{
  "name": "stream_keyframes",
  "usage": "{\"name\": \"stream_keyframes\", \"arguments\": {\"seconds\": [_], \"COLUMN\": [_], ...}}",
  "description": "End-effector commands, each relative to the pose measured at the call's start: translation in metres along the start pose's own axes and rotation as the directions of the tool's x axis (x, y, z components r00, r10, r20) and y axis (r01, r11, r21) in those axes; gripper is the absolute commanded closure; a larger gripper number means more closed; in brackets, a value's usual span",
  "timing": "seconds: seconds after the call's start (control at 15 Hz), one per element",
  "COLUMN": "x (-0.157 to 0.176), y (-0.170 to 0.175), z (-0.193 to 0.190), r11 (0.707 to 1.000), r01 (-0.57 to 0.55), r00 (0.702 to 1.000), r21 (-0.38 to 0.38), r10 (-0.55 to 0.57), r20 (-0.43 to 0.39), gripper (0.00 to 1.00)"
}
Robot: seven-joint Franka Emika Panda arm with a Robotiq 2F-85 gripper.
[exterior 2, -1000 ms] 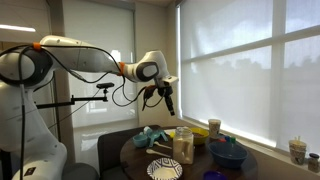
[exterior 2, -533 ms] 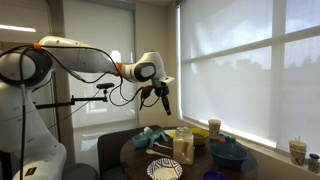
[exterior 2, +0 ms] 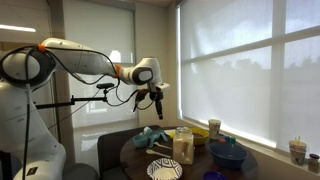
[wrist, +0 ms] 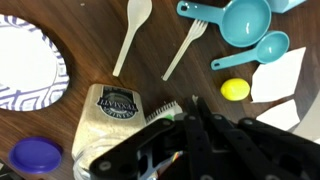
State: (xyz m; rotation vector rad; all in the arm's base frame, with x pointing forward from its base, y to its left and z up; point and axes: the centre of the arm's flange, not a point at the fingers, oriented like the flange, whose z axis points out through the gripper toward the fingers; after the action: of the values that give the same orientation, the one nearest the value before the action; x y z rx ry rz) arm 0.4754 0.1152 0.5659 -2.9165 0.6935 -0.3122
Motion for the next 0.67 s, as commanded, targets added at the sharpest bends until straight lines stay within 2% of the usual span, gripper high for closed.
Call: {"name": "stream_keyframes", "arguments": {"seconds": [0.0,0.33,0.6], "x": [-0.03,-0.061,-0.074], "y": [0.0,0.005,0.016], "z": [0.027,0.073,0.103], "r11": [0.996,0.977,0.965], "r01": [-0.025,-0.089,-0.145], "r00": [0.997,0.983,0.971], "r21": [-0.09,-0.196,-0.219], "r10": [0.032,0.118,0.182], "r20": [0.069,0.141,0.158], "gripper": [0.99,0.99,0.99]}}
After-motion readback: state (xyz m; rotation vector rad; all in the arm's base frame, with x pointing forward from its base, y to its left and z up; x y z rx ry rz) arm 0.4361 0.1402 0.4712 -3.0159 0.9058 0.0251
